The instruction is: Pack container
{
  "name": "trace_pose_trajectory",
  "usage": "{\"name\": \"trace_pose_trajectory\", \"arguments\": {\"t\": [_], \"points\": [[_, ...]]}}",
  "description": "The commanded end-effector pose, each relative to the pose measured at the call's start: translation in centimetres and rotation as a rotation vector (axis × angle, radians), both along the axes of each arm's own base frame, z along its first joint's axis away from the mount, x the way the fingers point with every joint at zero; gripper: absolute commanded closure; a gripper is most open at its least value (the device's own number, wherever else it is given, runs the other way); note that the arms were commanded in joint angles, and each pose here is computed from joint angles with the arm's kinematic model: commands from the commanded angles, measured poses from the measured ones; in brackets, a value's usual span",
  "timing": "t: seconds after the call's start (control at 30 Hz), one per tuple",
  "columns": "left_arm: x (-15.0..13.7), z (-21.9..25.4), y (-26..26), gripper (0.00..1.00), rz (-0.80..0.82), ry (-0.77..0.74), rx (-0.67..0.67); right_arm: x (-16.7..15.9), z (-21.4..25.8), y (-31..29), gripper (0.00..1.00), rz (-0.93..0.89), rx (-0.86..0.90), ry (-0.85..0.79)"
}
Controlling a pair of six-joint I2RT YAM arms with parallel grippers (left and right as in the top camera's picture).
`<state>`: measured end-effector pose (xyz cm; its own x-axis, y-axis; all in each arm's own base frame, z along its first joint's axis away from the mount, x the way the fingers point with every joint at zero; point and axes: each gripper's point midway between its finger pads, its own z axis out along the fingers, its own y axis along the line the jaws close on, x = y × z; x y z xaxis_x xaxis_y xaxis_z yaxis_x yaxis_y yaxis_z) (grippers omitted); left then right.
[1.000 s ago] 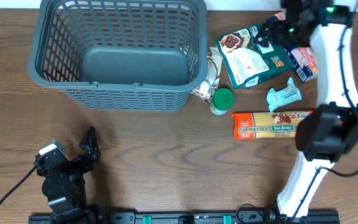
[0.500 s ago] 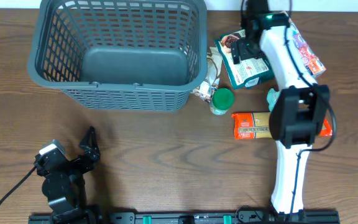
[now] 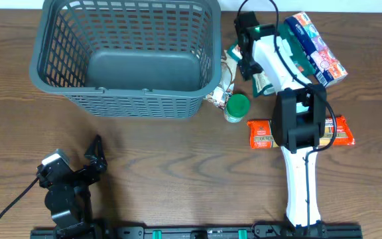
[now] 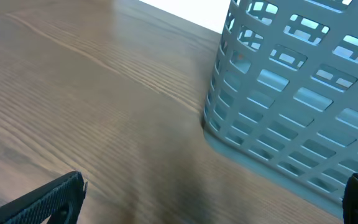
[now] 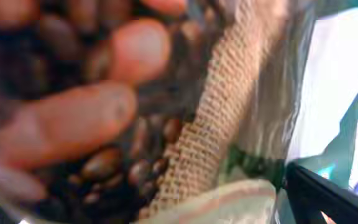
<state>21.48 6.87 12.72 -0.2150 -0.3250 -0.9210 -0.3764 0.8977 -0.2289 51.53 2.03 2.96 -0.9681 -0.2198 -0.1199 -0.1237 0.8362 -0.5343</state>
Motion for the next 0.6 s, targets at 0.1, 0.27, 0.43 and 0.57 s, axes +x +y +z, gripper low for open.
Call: {"name": "trace_pose_trajectory", "arguments": {"t": [0.1, 0.27, 0.43, 0.57], "points": [[0.0, -0.9, -0.1, 0.01, -0.005, 0.015, -0.011, -1.8, -5.4, -3.8, 0.01, -0.067, -0.152, 0.111], [0.0, -0.9, -0.1, 0.01, -0.004, 0.015, -0.011, -3.1, -9.0, -3.7, 0.10, -0.078, -0.078, 0.195], [0.0, -0.9, -0.1, 0.01, -0.004, 0.015, -0.011, -4.3, -13.0, -2.2, 0.52, -0.069, 0.109, 0.285], [0.0, -0.9, -0.1, 0.01, -0.005, 0.015, -0.011, -5.9, -16.3, -0.1, 0.99, -0.072, 0.323, 0.372]]}}
